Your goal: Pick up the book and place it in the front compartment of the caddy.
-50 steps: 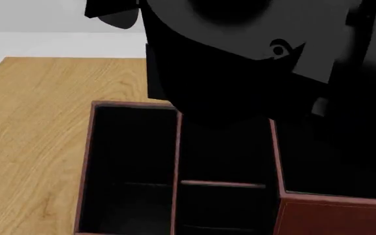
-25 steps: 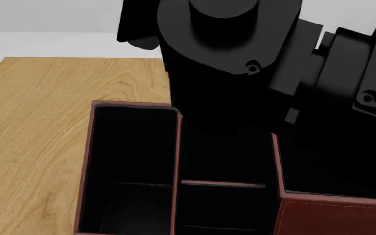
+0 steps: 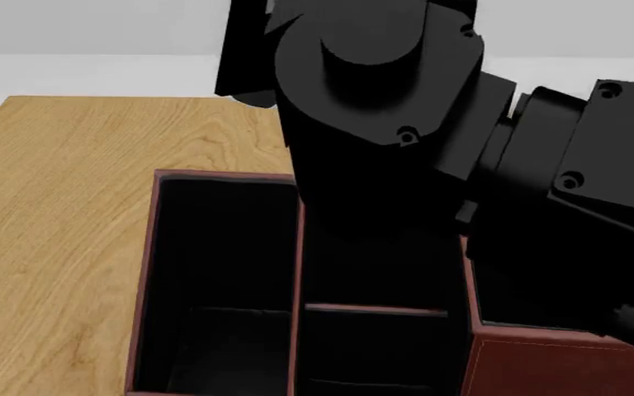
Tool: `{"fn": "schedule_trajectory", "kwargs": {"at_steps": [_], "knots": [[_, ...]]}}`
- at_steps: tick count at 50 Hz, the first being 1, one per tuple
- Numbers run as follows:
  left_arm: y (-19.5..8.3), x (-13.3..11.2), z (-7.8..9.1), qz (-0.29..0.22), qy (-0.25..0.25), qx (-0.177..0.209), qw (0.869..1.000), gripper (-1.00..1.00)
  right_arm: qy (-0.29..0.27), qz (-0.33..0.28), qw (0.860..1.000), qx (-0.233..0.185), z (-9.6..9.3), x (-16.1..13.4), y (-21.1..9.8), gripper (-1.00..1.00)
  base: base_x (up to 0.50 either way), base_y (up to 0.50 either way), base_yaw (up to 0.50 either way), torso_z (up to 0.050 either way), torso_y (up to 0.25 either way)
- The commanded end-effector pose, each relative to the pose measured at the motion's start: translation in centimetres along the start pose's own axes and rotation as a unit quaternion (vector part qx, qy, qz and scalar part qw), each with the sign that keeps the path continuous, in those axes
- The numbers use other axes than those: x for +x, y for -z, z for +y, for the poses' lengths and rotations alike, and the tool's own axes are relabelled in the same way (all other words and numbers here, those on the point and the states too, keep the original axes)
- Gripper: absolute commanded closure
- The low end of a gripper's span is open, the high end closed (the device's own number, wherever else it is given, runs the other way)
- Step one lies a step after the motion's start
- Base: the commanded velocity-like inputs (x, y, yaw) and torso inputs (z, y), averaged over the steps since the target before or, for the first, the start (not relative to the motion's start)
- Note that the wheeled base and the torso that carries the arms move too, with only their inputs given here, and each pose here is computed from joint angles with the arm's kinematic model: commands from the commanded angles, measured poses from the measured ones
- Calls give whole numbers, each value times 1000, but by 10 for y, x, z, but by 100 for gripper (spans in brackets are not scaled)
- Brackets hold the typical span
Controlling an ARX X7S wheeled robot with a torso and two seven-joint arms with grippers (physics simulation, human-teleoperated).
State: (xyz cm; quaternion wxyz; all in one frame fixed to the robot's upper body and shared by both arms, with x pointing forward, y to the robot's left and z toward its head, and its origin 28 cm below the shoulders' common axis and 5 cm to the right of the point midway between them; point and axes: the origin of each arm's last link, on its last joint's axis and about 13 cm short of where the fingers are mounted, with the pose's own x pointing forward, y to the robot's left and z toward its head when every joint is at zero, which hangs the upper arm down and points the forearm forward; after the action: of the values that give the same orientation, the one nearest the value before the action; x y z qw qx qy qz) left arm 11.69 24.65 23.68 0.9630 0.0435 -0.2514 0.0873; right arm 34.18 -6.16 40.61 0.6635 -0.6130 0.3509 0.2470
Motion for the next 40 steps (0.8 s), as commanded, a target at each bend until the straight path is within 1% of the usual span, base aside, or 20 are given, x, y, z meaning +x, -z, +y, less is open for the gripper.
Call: {"fn": "schedule_trajectory", "kwargs": {"at_steps": [1,11,30,40], "knots": [[0,0,1,-1,-1,0,1000,-100,25,3,1000,-13,0,14,-3,100,0,0,0,0,0],[0,-1,2,0,-3,1,1000,-100,27,15,999,-8,-1,26,0,100,0,0,0,0,2],[0,0,1,3,-3,3,1000,-100,17,18,999,-20,11,50,-2,100,0,0,0,1,1],[1,-1,2,2,-4,4,1000,-100,7,17,1000,-19,16,61,-2,100,0,0,0,0,2]]}}
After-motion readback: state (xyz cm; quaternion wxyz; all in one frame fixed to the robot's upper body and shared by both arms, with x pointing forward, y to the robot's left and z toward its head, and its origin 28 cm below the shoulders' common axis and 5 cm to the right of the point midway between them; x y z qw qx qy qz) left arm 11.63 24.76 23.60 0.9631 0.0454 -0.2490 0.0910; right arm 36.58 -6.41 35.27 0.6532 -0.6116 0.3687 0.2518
